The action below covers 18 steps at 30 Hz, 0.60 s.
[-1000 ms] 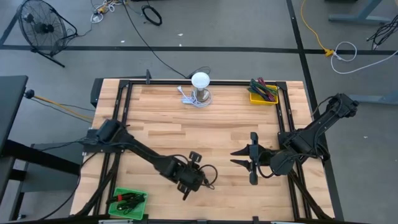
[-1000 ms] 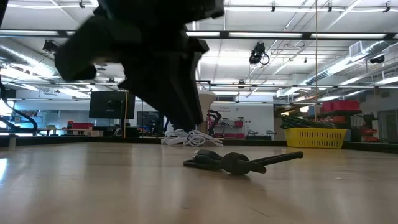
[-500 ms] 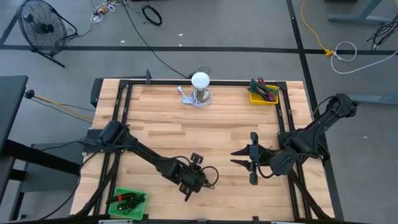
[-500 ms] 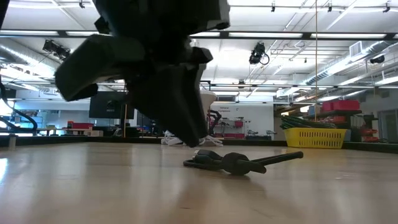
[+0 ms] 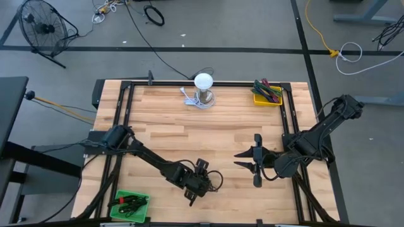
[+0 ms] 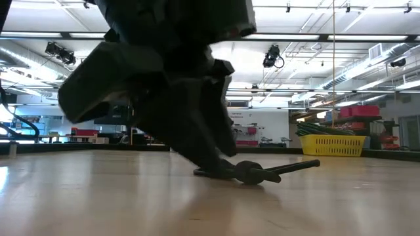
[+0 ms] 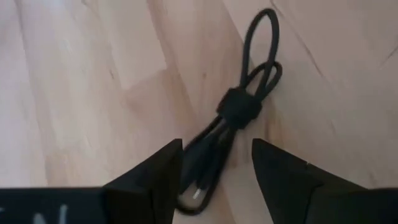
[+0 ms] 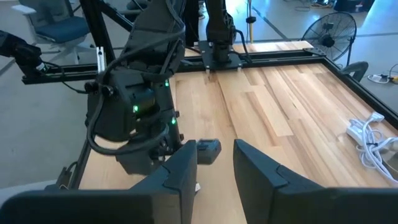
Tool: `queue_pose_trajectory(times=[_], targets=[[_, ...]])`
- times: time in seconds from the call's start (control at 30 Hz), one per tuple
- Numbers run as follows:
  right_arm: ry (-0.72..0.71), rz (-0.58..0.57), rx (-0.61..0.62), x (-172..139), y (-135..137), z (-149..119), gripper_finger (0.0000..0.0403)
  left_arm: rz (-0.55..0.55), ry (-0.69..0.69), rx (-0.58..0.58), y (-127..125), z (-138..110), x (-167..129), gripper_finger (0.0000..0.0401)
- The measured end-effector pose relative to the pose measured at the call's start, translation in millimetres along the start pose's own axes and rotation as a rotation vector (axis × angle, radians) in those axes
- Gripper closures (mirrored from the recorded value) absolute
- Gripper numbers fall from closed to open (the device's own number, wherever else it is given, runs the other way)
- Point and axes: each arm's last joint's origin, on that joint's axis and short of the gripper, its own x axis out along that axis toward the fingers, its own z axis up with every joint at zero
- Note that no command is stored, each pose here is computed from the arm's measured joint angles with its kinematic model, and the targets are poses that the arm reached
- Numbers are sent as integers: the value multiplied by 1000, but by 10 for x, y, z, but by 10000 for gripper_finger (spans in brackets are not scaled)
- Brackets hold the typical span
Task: Pick & Place USB Port
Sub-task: Put the black USB cable into the green bin
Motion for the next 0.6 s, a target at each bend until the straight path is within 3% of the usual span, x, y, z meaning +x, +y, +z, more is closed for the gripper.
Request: queue_pose_trajectory(times=[0.27,0.37,0.5,0.6], targets=[[-2,1,2,5,1,-8,298,14,-22,-31,36,0,122,205],[2,-1,-1,24,-1,-55,298,-42,-17,-59,81,-10,151,221],[8,-6,-6,41,-4,-102,298,-128,-1,-131,141,-33,202,283],[2,-9,-2,43,-4,-99,298,-138,11,-159,174,-46,217,361]])
